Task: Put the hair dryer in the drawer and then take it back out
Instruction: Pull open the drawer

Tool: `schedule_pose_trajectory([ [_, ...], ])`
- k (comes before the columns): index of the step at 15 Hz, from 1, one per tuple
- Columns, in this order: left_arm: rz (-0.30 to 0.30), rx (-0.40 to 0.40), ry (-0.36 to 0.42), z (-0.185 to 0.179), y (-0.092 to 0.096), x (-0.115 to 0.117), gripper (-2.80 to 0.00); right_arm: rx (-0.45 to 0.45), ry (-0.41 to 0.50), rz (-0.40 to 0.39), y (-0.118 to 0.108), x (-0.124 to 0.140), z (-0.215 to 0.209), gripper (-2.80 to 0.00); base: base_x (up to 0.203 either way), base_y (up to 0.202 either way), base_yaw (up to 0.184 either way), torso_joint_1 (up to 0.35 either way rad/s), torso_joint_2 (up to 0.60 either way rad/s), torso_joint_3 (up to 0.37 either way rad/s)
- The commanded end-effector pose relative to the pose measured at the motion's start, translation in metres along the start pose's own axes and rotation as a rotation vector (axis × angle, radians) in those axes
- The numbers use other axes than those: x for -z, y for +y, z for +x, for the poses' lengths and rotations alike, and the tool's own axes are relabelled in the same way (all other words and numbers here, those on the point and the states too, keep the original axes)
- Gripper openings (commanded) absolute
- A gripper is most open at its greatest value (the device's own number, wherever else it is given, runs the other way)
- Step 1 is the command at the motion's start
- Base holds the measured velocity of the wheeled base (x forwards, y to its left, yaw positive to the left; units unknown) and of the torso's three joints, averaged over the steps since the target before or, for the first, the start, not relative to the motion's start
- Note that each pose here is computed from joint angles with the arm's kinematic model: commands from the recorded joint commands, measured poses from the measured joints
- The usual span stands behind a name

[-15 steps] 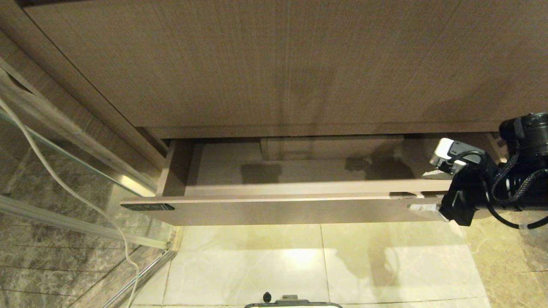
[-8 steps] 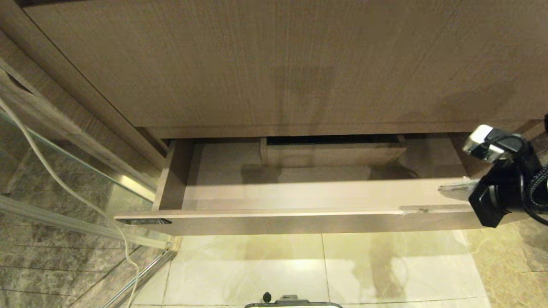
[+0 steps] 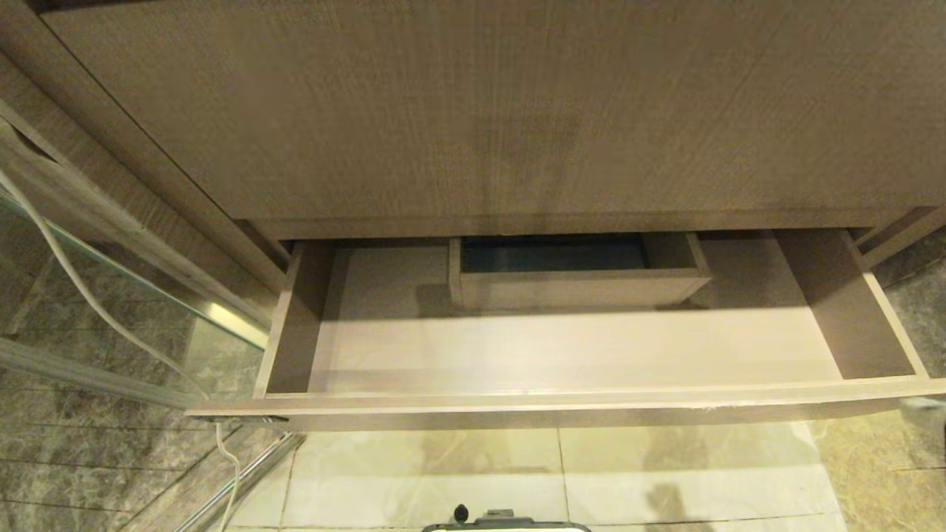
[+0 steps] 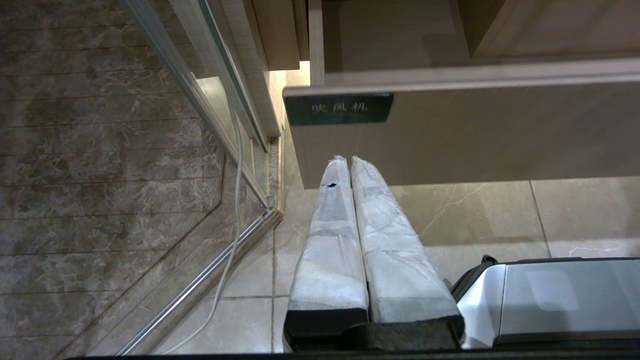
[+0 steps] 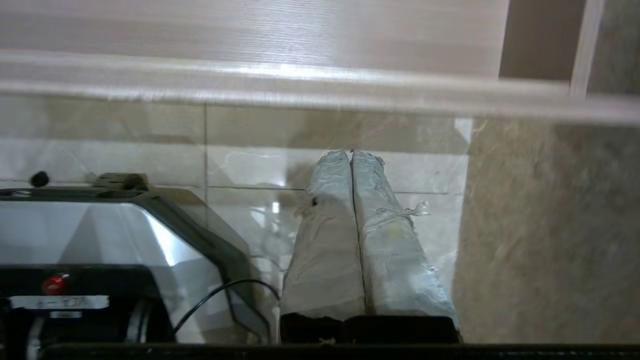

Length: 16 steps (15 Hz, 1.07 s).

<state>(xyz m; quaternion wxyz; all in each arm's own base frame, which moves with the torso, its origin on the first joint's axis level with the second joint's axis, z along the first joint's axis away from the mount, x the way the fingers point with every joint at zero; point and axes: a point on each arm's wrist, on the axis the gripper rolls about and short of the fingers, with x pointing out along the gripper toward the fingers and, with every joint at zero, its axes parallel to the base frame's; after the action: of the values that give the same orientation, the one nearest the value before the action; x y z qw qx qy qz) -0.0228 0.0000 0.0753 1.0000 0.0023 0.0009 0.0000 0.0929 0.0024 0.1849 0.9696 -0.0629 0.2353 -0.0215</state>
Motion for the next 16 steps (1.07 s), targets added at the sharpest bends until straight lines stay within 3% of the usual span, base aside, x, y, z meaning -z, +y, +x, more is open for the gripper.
schedule_pose_trajectory([
  [1,0.000,0.000,0.001,0.000,0.000,0.000,-2.80,0.024,-0.194,0.061,-0.001,0.053,-0.047,-2.80,0.000,0.000,0.000,0.000,0.00,0.000],
  [4,0.000,0.000,0.001,0.000,0.000,0.000,-2.80,0.052,-0.301,0.094,0.005,0.115,-0.050,-2.80,0.000,0.000,0.000,0.000,0.00,0.000],
  [8,0.000,0.000,0.000,0.000,0.000,0.000,-2.80,0.028,-0.553,0.051,0.009,0.142,-0.058,-2.80,0.000,0.000,0.000,0.000,0.00,0.000],
  [9,0.000,0.000,0.001,0.000,0.000,0.000,-2.80,-0.001,-0.564,0.048,0.010,0.143,-0.058,-2.80,0.000,0.000,0.000,0.000,0.00,0.000],
  [11,0.000,0.000,0.000,0.000,0.000,0.000,-2.80,-0.044,-0.538,0.118,0.010,0.145,-0.056,-2.80,0.000,0.000,0.000,0.000,0.00,0.000],
  [12,0.000,0.000,0.000,0.000,0.000,0.000,-2.80,-0.047,-0.484,0.141,0.011,0.150,-0.053,-2.80,0.000,0.000,0.000,0.000,0.00,0.000],
  [16,0.000,0.000,0.000,0.000,0.000,0.000,-2.80,-0.041,-0.482,0.151,0.011,0.150,-0.053,-2.80,0.000,0.000,0.000,0.000,0.00,0.000],
])
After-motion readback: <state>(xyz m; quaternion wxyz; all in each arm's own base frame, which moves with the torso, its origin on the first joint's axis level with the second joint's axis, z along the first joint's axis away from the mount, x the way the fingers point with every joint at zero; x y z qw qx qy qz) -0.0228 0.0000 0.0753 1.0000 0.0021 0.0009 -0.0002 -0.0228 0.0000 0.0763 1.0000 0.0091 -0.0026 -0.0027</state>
